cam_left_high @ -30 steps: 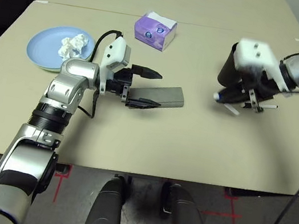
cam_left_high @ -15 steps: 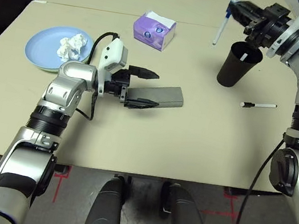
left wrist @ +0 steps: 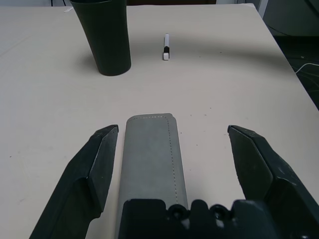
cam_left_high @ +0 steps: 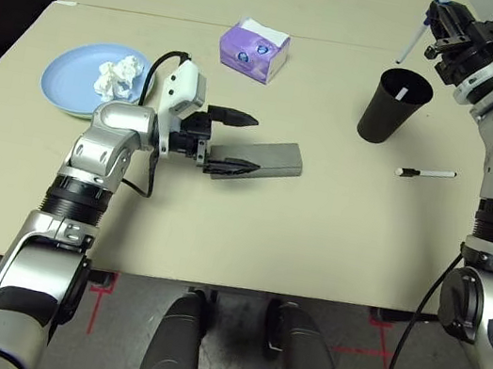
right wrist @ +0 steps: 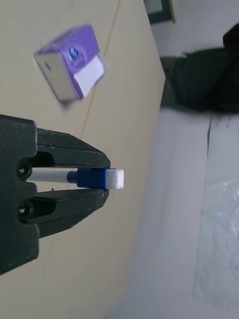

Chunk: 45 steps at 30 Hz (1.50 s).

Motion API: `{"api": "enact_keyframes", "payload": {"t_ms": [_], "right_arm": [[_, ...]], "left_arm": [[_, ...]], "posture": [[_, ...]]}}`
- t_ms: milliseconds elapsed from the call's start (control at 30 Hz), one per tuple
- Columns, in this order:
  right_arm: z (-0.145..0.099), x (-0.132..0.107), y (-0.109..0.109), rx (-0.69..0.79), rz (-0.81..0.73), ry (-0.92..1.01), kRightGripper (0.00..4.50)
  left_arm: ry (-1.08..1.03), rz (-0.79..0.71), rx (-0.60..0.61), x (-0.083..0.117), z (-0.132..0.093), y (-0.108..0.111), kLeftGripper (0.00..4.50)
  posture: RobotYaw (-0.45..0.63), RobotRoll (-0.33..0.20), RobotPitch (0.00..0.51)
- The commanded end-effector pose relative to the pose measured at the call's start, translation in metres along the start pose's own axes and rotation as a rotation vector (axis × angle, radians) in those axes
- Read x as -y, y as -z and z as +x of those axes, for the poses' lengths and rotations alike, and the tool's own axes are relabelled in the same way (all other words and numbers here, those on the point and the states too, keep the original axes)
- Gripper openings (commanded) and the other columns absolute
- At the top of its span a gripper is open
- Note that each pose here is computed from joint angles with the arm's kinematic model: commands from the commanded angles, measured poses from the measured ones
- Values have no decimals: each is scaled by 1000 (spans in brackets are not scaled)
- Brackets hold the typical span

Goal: Organize and tidy the items on the table.

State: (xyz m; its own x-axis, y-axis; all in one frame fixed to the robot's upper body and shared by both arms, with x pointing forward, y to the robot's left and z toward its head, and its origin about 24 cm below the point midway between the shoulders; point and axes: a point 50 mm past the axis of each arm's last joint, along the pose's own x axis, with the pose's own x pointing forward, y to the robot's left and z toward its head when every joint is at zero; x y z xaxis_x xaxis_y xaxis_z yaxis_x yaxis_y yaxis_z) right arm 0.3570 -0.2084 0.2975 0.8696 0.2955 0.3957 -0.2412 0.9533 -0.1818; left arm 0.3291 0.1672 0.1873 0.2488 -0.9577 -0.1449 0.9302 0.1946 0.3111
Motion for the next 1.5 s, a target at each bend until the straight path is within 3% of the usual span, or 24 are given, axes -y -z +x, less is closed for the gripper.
{"api": "enact_keyframes", "payload": {"t_ms": [33, 467, 833, 967, 1100, 1267, 1500], "right_arm": [[-7, 3, 2, 3, -20, 43, 423], [-8, -4, 15, -72, 50, 16, 423], [-9, -6, 14, -146, 62, -61, 4395], [-5, -6, 4, -173, -46, -219, 4473], [-3, -25, -3, -218, -203, -510, 4473], [-19, -44, 13, -375, -322, -834, 4473], [-37, -27, 37, -656, -484, -1071, 4473]], "left_arm": [[5, 0, -5, 2, -2, 0, 4500], [3, 1, -8, 1, -3, -1, 4500], [2, -3, -5, 1, -2, -1, 4500], [4, 3, 6, 1, 0, -3, 4500], [7, 7, 13, 2, 2, -3, 4500], [5, 9, 15, 3, 2, -3, 4500], [-1, 5, 12, 4, 1, -2, 4500]], "posture": [[-68, 0, 180], [-62, 0, 181], [-64, 0, 185], [-65, 0, 187], [-63, 0, 186], [-52, 0, 182], [-45, 0, 184]]}}
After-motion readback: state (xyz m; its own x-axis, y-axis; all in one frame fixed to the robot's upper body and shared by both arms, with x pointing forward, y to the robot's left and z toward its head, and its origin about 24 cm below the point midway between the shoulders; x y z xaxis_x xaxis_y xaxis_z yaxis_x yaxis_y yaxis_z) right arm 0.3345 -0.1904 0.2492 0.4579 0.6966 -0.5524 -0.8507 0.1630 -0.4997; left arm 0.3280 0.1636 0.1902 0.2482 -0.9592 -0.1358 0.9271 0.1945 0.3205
